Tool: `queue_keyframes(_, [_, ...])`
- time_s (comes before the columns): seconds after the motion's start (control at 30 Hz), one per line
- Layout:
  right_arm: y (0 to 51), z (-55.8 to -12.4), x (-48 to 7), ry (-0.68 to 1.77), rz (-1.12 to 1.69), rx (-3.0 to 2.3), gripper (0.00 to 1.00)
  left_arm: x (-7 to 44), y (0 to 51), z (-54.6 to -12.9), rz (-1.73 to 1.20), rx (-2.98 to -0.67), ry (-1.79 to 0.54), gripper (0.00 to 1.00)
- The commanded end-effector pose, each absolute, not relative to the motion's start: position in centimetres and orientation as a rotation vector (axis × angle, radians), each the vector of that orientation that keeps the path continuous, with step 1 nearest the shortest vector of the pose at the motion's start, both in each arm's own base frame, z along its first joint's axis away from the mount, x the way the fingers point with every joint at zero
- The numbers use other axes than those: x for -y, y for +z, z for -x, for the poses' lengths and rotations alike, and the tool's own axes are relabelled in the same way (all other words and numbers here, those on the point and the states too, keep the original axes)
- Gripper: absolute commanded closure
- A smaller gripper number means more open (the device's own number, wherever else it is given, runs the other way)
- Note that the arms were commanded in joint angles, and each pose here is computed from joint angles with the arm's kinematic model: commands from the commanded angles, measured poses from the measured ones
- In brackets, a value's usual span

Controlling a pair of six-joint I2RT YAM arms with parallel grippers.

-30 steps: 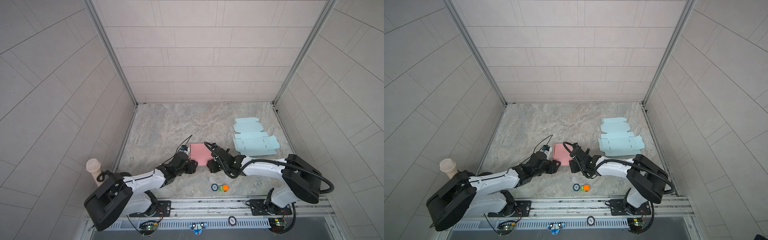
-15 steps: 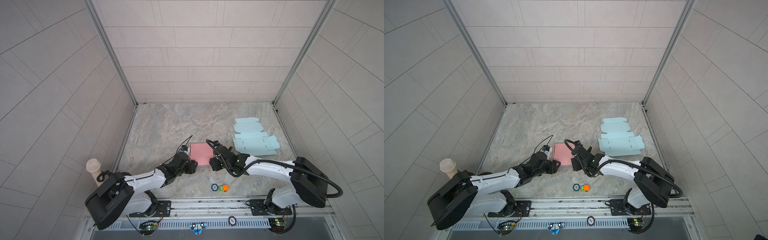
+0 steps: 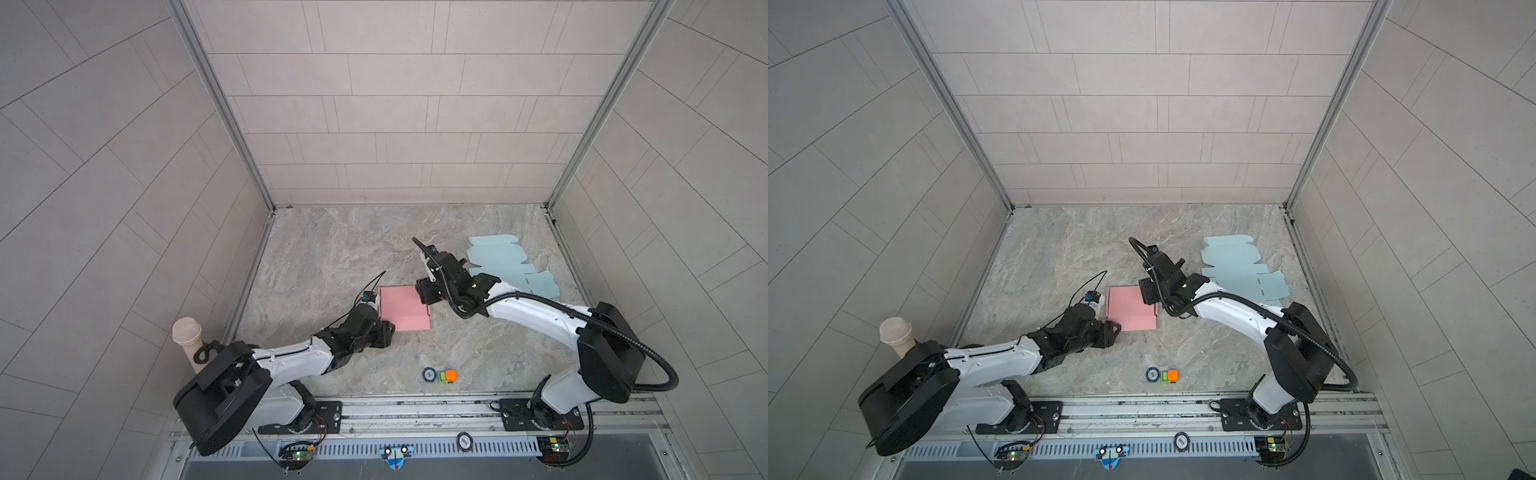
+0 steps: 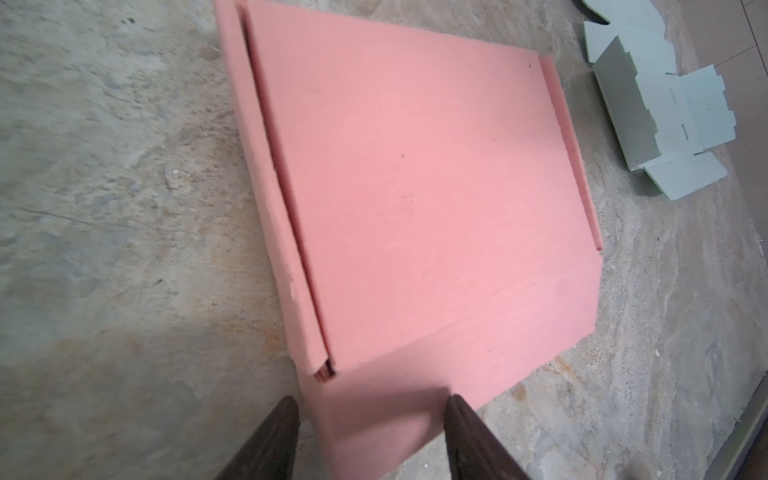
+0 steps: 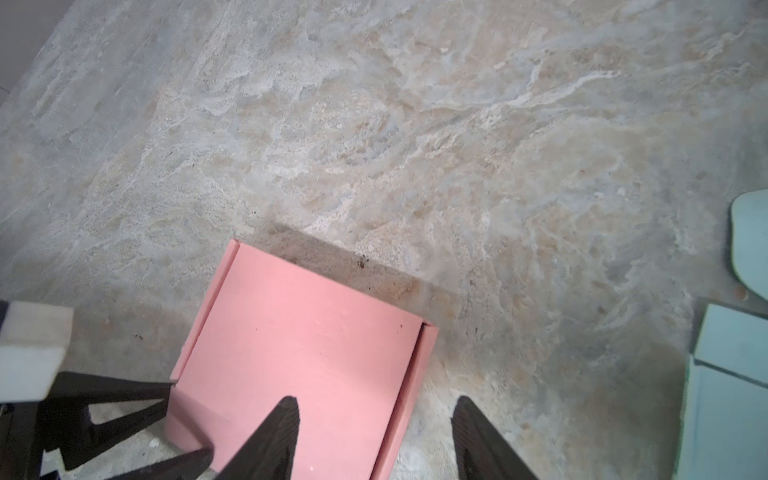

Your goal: Fold the paper box

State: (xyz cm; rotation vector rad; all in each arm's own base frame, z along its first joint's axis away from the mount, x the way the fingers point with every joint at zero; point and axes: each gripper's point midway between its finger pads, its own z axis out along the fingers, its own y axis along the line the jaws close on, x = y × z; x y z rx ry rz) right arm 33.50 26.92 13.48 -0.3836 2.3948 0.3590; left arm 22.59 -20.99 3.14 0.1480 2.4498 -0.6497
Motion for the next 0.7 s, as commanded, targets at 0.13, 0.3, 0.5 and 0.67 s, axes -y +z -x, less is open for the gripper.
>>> queue_keyframes(0.13, [12.3, -36.4, -28.7, 0.328, 0.481, -2.437, 0.38, 21.1, 3.5, -23.1, -0.157, -2.428, -0.63, 0.41])
queue_keyframes(0.3, [10.5, -37.9, -29.9, 0.312, 0.523, -2.48, 0.39, 21.0, 3.7, -23.3, -0.16, -2.426, -0.618, 0.4])
queue_keyframes(0.5, [8.0, -38.1, -30.7, 0.323, 0.563, -2.533, 0.39, 21.1, 3.6, -23.4, -0.163, -2.426, -0.609, 0.41])
queue_keyframes(0.67, [6.5, -37.4, -31.5, 0.405, 0.58, -2.565, 0.39, 21.0, 3.6, -23.6, -0.161, -2.426, -0.598, 0.41])
